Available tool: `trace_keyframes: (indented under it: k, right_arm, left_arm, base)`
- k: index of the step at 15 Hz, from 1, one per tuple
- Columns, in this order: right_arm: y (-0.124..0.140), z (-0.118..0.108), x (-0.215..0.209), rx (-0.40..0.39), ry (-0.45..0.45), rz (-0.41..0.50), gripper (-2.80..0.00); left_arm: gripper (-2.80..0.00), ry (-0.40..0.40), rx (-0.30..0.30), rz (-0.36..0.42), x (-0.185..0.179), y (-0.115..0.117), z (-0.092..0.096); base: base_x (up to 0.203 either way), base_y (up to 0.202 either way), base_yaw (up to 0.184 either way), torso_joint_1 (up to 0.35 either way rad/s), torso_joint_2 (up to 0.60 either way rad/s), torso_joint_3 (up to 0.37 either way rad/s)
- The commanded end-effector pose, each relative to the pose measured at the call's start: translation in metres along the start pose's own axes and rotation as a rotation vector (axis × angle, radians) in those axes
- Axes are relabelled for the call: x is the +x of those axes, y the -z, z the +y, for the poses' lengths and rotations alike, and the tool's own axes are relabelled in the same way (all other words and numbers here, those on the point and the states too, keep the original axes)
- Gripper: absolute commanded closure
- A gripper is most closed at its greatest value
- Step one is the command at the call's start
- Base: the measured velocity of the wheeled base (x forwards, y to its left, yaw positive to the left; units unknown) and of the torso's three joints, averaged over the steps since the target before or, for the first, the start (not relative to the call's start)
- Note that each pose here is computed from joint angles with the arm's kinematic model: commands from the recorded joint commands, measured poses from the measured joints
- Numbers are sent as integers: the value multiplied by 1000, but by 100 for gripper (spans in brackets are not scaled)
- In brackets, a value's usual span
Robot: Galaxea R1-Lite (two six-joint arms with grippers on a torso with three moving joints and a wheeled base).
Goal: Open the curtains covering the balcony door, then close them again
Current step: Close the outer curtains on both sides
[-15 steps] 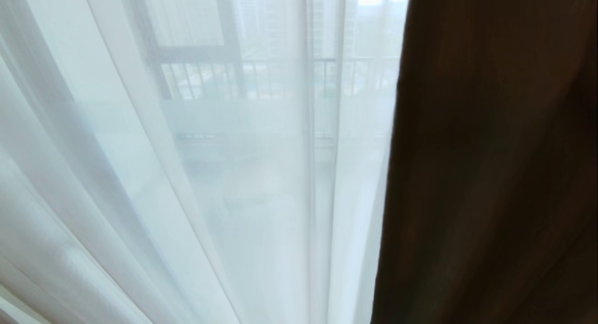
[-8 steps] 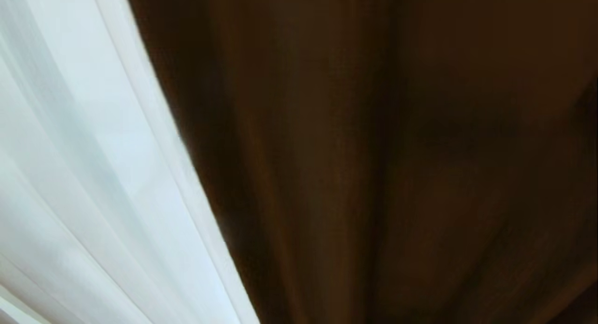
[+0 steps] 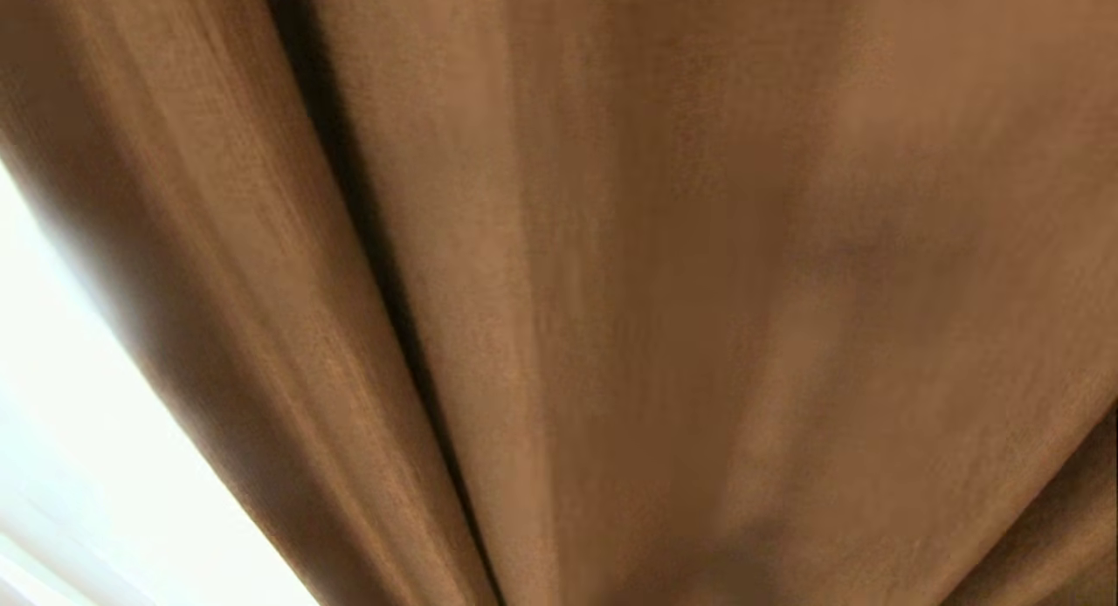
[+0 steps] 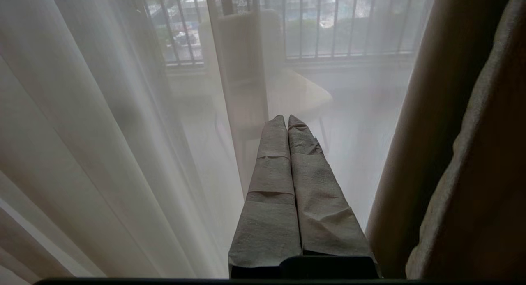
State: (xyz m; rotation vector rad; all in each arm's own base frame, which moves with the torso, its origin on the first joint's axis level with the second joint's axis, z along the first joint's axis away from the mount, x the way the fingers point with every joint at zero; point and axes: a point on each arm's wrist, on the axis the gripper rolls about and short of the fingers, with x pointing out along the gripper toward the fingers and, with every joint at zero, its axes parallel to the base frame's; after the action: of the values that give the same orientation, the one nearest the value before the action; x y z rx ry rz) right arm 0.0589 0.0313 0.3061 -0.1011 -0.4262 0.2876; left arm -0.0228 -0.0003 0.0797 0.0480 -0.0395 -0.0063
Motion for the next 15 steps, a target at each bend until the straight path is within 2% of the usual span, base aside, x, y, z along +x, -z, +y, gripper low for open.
trace_keyframes:
  k: [1,5,7,9,12,14,15]
  right_arm:
    - [-2,-5,-20,9,8,-43,0]
    - [4,-10,-50,4,14,-29,0]
    - [10,-11,-55,-17,74,3,0]
    - [16,-13,-55,-8,190,44,0]
    - [31,-17,-56,-32,435,175,0]
    - [40,-19,-60,-38,527,248,0]
    - [47,-19,-62,-29,533,284,0]
  left_arm:
    - [0,-1,0,-1,0,0,0]
    - [0,0,0,-1,0,0,0]
    - [0,0,0,-1,0,0,0]
    - [0,0,0,-1,0,0,0]
    - [0,-1,0,0,0,0,0]
    - [0,-1,0,0,0,0,0]
    - [0,-1,0,-1,0,0,0]
  base:
    - [0,0,0,0,0,0]
    - [0,0,0,0,0,0]
    - [0,0,0,0,0,0]
    - [0,0,0,0,0,0]
    - [0,0,0,0,0,0]
    - [0,0,0,0,0,0]
    - [0,0,0,0,0,0]
